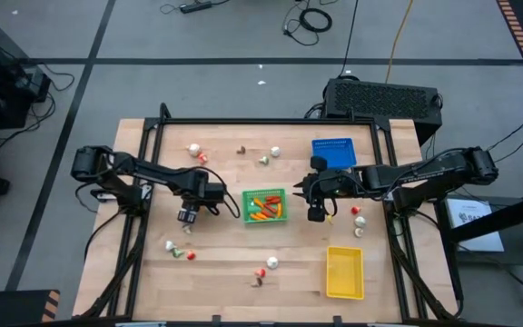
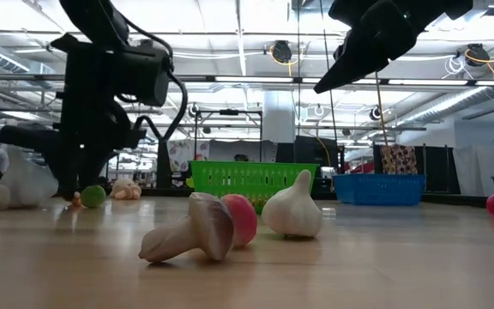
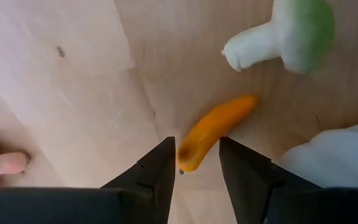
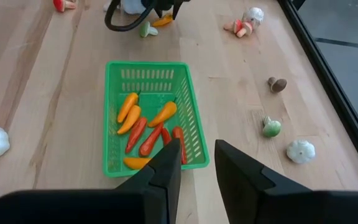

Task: Sort produce into baskets
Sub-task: Put the yellow chili pepper into the green bin

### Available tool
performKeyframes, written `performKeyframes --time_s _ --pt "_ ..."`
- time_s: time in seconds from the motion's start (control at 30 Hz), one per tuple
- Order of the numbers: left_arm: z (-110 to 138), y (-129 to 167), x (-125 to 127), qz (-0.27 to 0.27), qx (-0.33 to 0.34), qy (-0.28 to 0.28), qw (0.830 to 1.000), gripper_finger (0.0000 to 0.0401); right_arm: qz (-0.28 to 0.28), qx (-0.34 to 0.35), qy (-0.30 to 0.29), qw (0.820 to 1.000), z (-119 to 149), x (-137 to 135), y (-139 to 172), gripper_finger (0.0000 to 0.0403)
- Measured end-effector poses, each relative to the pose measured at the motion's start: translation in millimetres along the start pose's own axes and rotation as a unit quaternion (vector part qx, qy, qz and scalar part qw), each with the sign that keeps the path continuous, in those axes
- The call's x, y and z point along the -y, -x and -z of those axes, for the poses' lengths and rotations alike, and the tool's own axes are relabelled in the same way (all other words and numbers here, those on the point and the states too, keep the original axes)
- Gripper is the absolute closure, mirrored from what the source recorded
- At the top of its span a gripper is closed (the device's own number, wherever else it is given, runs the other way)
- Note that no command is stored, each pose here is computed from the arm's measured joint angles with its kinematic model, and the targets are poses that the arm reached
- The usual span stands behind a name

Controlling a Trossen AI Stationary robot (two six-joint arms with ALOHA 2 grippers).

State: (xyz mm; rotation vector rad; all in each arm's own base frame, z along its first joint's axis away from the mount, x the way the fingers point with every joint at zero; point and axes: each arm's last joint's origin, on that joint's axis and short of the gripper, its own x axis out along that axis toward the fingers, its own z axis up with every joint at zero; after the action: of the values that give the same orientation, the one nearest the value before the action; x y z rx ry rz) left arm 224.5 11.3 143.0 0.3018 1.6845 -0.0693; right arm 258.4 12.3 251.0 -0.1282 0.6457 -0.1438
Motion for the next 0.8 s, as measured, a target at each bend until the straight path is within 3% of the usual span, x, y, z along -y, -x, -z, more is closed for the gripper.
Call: performKeyframes --time_s 0.33,0.67,0.8 --pt "-3.4 -8.7 0.4 0.003 -0.01 -0.012 1.0 0.027 0.0 0.0 0.0 1.0 -0.1 0.0 0.0 0.0314" --pt "-7.6 -4.4 -0.9 0.01 -0.001 0.019 1.0 0.0374 0.0 0.0 0.0 1.0 0.0 0.0 0.0 0.0314" --pt "-16.7 8.8 -6.2 -0.009 0.029 0.038 0.999 0.0382 0.0 0.0 0.0 1.0 0.0 0.0 0.0 0.0314"
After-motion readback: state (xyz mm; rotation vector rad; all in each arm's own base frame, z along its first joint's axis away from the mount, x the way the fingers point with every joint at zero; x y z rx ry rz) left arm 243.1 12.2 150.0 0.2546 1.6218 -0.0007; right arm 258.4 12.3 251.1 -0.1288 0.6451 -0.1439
